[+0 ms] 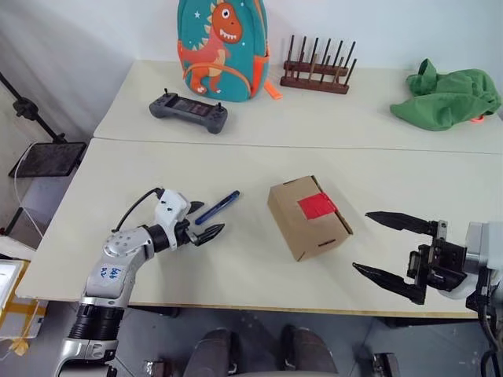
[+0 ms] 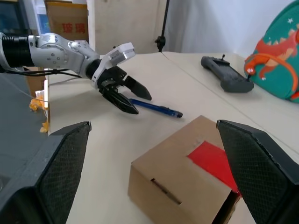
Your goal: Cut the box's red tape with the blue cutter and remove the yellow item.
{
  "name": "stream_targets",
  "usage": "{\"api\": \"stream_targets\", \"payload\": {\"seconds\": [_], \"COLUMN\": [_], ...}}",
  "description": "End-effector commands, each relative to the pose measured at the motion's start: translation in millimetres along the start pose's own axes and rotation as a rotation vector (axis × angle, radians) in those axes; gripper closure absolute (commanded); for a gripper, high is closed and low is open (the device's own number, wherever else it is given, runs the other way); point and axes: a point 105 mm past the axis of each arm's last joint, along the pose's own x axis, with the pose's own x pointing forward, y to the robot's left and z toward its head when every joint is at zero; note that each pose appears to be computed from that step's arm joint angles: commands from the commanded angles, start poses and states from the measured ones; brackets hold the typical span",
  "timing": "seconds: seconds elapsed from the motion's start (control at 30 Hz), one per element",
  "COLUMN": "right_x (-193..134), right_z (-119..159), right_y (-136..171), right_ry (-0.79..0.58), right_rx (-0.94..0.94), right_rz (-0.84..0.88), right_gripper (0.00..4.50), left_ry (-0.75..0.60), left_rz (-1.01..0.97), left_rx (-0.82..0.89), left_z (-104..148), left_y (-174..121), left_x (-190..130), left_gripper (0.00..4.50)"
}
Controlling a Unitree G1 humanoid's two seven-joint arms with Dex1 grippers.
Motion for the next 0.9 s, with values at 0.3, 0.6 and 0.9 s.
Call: {"api": "stream_targets", "payload": {"seconds": [0.3, 0.6, 0.9], "right_x": [3, 6, 27], "right_z": [14, 18, 12], "right_y": [12, 47, 89], "right_ry": [-0.069, -0.033, 0.161], "right_rx": [0.044, 0.092, 0.287], "right_rz": [-0.099, 0.036, 0.159], "right_gripper": [0.0, 0.0, 0.0], "left_ry": [0.143, -0.066, 0.035], "left_rz": [-0.049, -0.182, -0.75], "left_rx": [-0.01, 0.127, 0.472], "left_z": [-41, 12, 12], "left_y": [-21, -36, -95], "left_x": [7, 7, -37], "left_gripper": [3.65, 4.05, 4.05]}}
